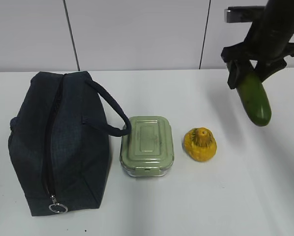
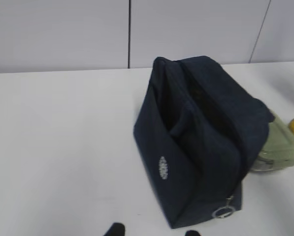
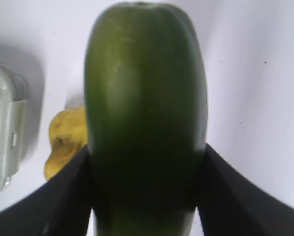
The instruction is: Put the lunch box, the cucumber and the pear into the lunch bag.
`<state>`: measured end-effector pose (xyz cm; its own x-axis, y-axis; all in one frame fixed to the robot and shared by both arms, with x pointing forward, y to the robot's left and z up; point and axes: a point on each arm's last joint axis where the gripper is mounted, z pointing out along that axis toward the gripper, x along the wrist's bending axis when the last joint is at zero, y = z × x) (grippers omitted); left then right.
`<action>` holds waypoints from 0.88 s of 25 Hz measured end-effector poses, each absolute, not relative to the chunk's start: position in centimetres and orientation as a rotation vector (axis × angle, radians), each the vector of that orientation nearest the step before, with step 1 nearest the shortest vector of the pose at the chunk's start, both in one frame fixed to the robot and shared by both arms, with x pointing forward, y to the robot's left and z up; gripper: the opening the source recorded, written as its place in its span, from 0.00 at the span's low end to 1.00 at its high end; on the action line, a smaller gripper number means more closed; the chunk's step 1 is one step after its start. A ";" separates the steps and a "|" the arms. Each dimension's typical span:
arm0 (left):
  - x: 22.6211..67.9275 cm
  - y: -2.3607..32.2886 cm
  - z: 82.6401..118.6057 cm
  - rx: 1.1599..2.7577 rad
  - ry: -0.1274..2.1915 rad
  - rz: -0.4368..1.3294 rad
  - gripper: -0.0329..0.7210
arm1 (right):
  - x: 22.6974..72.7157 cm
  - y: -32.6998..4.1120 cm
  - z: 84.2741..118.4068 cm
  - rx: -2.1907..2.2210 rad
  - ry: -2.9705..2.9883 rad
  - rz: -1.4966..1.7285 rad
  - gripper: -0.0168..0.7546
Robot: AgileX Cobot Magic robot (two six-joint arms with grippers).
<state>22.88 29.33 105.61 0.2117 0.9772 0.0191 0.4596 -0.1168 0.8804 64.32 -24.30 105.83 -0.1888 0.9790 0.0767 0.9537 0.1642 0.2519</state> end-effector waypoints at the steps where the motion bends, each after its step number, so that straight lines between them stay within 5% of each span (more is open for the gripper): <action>1: 23.2 29.1 105.8 1.699 1.355 0.797 0.36 | 64.0 -24.2 106.6 1.927 2.311 0.404 0.57; 10: 30.5 26.2 107.6 1.535 1.431 0.362 0.36 | 62.2 -22.0 110.2 1.913 2.401 0.770 0.57; 22: 39.7 24.5 102.6 1.690 1.619 0.025 0.39 | 60.6 -16.2 110.6 1.768 2.594 0.915 0.57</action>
